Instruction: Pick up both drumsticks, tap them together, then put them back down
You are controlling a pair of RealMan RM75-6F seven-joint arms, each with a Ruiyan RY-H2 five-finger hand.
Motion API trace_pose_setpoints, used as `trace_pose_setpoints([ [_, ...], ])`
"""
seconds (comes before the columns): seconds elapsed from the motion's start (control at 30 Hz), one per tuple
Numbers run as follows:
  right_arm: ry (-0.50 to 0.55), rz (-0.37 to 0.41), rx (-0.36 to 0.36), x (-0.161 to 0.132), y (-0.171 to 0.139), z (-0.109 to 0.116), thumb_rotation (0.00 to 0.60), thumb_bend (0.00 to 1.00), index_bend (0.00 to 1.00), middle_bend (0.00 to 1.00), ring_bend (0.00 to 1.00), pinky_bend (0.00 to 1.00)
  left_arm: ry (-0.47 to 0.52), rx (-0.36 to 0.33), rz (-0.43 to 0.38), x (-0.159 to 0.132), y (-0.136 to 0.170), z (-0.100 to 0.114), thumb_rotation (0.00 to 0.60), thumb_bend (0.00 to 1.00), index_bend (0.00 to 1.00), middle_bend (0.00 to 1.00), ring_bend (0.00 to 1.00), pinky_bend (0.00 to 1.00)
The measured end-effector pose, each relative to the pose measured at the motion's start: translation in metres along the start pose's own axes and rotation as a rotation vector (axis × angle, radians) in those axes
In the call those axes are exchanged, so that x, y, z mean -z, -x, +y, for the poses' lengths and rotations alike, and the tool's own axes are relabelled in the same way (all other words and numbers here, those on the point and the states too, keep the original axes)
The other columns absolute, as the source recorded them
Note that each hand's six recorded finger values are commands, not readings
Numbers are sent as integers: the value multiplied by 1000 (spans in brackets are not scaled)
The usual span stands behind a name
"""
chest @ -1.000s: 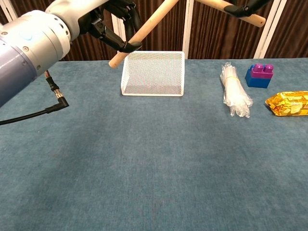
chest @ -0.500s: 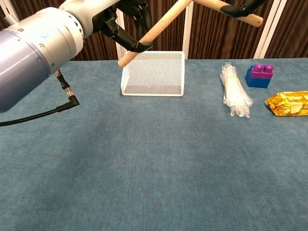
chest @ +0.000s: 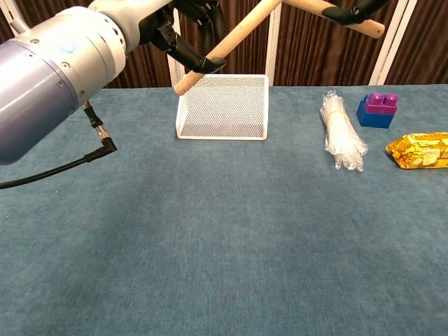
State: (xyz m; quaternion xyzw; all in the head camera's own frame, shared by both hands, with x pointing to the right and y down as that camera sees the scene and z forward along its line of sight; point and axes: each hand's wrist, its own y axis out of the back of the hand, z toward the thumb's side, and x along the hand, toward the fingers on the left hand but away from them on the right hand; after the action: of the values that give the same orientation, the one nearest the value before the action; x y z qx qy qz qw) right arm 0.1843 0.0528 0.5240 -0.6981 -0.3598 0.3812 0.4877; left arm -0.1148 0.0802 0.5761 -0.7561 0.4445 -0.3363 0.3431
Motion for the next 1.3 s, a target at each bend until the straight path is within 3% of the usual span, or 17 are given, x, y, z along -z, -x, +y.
trace_pose_setpoints([
  [0.37,2,-13,-2,5,-1,-1,600,501,695,658,416,0,-13,7,8,7,2,1,600,448,597,586,98,0],
  [0.67,16,-74,-11,33,-2,-6,600,502,695,659,419,0,-82,84,-14,35,12,-2,600,448,601,586,98,0],
  [0.8,11,-103,-21,49,-5,-12,600,503,694,658,419,0,-107,117,-12,58,19,-1,600,448,602,586,98,0],
  [0.93,16,-112,-23,63,-10,-20,600,503,695,659,419,0,-192,159,-5,89,27,-1,600,448,602,586,98,0],
  [1.3,-121,-23,-11,89,-29,-56,600,502,698,659,419,0,-378,321,52,178,58,-10,600,448,604,585,98,0],
])
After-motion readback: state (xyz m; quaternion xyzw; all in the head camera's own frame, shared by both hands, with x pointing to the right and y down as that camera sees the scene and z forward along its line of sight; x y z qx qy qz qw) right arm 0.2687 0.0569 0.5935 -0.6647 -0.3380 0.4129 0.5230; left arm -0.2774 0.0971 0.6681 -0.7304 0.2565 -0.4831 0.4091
